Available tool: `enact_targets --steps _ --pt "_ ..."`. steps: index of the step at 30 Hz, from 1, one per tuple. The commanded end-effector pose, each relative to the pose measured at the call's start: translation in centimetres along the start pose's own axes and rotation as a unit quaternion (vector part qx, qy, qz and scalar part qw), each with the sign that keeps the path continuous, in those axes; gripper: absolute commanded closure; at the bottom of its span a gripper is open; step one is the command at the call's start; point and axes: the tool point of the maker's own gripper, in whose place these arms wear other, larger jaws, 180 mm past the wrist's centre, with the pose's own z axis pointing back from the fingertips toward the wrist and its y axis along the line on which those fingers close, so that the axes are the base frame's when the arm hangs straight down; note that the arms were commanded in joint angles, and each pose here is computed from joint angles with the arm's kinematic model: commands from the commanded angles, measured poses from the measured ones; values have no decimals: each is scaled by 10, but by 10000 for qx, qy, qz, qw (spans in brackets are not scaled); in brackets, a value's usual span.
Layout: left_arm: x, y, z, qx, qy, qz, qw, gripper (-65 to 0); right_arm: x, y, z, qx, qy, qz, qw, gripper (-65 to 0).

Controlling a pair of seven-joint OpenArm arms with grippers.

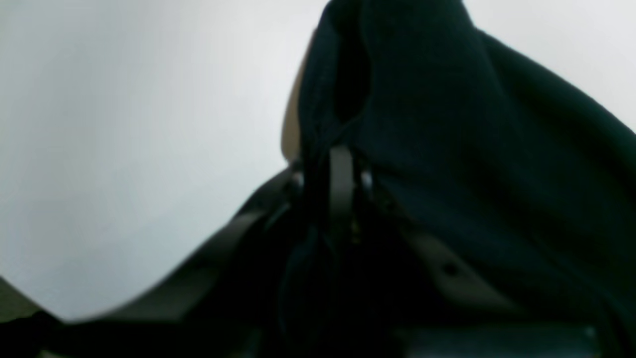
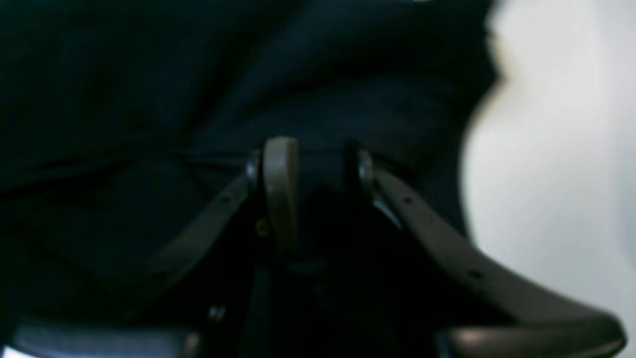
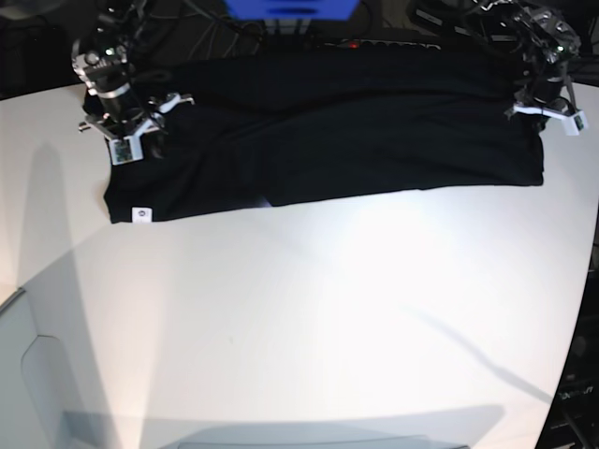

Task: Fold the T-shirt properly
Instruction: 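Carry the left gripper's corner across the shirt toward the right gripper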

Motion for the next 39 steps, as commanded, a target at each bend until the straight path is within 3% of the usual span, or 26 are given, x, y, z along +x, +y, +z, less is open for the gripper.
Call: enact_targets --steps 1,6,11,20,28,35,39 --pt "-15 4 1 82 385 -111 9992 -7 1 5 -2 108 -80 -52 9999 -171" --pt "-12 1 -1 60 348 -93 9993 0 -24 10 -29 310 219 -437 9983 -171" --pt "-1 -8 -8 -24 201 -37 9998 0 -42 -25 -44 105 463 -573 9972 -171" --pt "9 -44 -23 -387 275 -286 9985 0 -39 -46 -47 -71 439 -603 9972 -170" --pt "49 -68 6 -396 -391 -731 9958 0 -40 -42 -47 -43 441 -624 9971 -170" --pt "78 -130 33 -791 -1056 -1025 9860 0 -42 -41 -46 -35 465 -640 9969 -170" --pt "61 -181 39 -1245 -930 -1291 9794 0 -42 -41 -46 -35 465 -640 9969 -170"
